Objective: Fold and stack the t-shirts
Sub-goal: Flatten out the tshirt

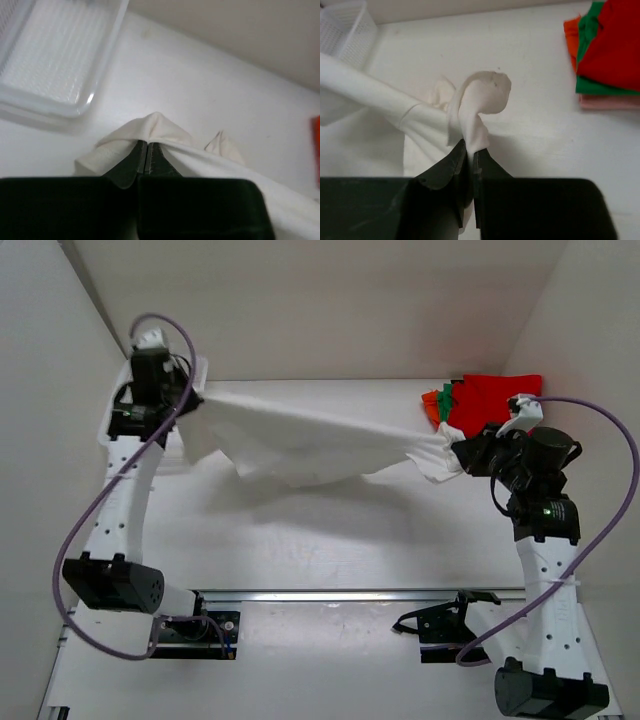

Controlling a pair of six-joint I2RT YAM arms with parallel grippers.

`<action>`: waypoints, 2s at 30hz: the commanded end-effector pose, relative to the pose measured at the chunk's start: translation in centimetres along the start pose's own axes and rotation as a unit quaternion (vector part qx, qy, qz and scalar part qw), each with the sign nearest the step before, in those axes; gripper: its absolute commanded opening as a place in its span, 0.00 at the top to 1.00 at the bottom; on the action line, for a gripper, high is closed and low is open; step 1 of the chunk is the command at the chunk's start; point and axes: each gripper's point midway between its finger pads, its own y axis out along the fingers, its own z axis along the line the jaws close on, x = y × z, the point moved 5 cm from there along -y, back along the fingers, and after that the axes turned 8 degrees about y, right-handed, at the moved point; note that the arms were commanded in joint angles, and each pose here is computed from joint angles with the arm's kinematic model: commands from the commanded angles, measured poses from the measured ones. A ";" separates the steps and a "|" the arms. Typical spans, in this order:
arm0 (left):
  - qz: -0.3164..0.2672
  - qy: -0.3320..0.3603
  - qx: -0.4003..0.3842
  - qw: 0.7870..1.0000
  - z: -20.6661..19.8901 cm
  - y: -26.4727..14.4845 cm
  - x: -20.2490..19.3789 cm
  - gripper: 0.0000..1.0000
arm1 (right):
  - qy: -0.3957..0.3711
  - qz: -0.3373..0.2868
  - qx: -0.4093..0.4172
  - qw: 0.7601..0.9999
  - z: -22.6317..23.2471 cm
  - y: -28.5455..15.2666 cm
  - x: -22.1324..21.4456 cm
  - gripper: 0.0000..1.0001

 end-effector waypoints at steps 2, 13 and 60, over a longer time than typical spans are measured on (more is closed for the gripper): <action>-0.032 0.036 0.006 0.999 -0.1 -5.0 5.5 1.00 | -0.031 -0.043 0.014 0.998 1.7 -2.0 2.8 1.00; 0.178 0.011 -0.067 0.982 -3.3 16.2 -0.2 0.40 | -0.021 0.022 -0.019 0.999 -0.9 2.4 -0.7 1.00; 0.304 -0.042 -0.114 0.945 -7.4 8.1 -25.0 0.52 | 0.014 0.090 -0.001 0.996 -2.9 5.9 -8.1 1.00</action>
